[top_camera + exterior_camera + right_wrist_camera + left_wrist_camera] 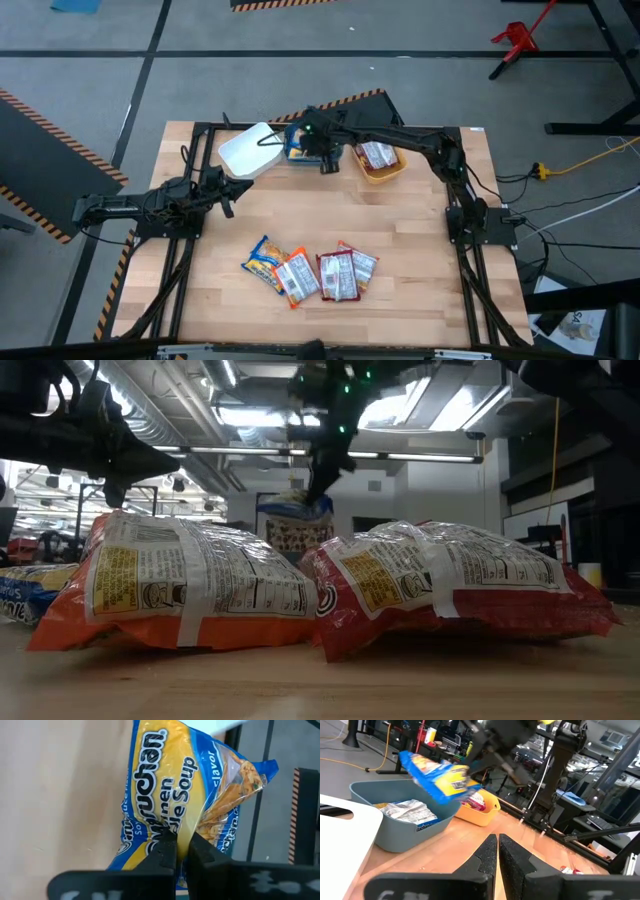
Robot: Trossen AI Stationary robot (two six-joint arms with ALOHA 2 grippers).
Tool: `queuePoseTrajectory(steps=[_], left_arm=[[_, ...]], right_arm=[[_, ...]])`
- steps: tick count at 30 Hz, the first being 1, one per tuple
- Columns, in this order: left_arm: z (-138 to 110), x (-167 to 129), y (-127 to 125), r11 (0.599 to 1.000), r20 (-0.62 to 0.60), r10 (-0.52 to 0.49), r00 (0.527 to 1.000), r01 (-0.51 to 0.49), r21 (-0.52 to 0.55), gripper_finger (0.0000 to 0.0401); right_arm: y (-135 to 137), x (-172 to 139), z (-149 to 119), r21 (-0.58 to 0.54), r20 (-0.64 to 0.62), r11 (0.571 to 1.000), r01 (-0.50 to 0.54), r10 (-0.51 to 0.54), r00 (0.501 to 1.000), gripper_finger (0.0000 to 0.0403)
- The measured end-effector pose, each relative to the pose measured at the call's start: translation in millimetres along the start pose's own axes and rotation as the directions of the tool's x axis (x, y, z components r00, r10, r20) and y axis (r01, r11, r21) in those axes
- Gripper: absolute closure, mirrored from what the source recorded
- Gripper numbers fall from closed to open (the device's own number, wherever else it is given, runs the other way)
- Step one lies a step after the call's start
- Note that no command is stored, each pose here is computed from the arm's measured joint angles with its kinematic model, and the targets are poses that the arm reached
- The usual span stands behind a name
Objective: Sort Maruchan noodles
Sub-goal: Put the top blue noodle pack into the blue bin
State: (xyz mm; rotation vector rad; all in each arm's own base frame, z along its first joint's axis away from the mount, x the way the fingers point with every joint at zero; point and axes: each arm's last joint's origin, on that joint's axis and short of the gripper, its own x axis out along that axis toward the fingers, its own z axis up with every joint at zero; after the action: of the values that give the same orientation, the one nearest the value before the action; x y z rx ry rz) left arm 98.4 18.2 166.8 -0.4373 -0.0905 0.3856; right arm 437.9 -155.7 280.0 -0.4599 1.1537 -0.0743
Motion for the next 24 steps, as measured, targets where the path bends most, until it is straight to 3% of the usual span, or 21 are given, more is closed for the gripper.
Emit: queuePoseTrajectory(steps=[12, 24], left_arm=[[0, 0, 0, 1.000, 0.002, 0.003, 1.000, -0.003, 0.000, 0.0390], [0, 0, 0, 1.000, 0.002, 0.004, 1.000, -0.004, 0.001, 0.0390]], right_arm=[[-26, 43, -39, -0.077, -0.004, 0.997, 0.025, -0.025, 1.000, 0.0403], [-28, 54, -43, -0.106, 0.024, 0.994, -0.001, 0.004, 1.000, 0.0396]])
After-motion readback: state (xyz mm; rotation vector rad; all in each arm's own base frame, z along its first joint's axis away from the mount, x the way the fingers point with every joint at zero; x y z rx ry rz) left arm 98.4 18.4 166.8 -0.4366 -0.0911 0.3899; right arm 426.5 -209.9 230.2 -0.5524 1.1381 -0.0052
